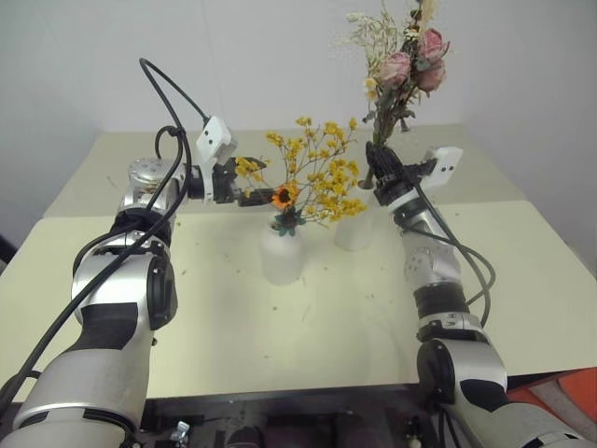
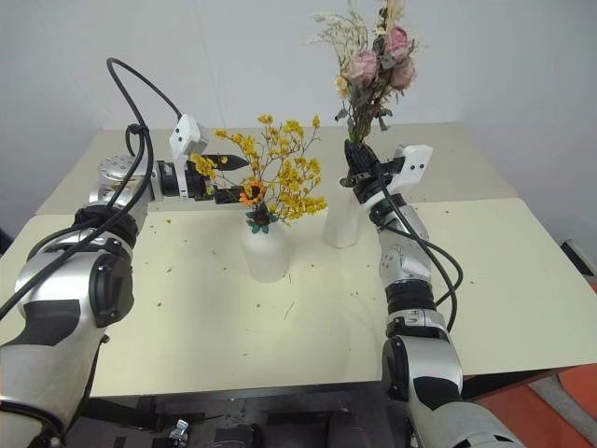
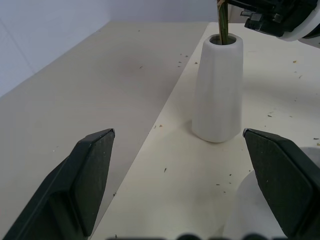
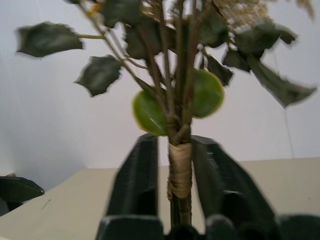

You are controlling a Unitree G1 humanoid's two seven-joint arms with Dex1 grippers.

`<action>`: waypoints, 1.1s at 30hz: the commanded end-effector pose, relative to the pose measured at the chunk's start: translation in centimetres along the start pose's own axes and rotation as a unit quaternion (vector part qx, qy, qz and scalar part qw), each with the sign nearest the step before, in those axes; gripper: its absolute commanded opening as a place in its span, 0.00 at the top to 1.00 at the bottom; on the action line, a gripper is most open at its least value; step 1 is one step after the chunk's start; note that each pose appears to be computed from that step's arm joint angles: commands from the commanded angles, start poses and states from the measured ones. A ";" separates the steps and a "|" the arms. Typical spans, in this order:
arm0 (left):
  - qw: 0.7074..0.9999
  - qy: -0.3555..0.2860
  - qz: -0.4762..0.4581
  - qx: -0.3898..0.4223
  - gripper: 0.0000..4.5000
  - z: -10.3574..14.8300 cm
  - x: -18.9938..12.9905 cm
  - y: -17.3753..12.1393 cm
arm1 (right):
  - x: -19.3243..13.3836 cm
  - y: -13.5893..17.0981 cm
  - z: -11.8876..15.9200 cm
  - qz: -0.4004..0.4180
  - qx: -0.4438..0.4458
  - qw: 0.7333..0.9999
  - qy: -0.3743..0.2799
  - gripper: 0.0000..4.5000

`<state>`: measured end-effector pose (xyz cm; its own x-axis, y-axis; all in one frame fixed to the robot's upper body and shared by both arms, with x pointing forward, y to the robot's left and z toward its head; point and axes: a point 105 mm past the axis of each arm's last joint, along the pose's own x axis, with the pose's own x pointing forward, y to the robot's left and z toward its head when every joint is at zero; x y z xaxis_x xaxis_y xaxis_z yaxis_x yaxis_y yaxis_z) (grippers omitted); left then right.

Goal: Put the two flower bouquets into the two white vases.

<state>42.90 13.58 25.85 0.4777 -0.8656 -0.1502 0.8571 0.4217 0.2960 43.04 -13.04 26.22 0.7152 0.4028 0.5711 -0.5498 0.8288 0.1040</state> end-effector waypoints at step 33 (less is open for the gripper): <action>0.995 -0.064 -0.042 0.061 0.00 1.4 -7.7 0.0 | -16.6 -1.3 10.1 0.079 -0.152 0.972 0.161 0.01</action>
<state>39.64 19.18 26.76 0.3851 -0.9183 -0.0922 0.8811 0.3361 0.3328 28.74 -23.98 23.19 0.7794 0.5792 0.2388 -0.5411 0.8145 -0.2093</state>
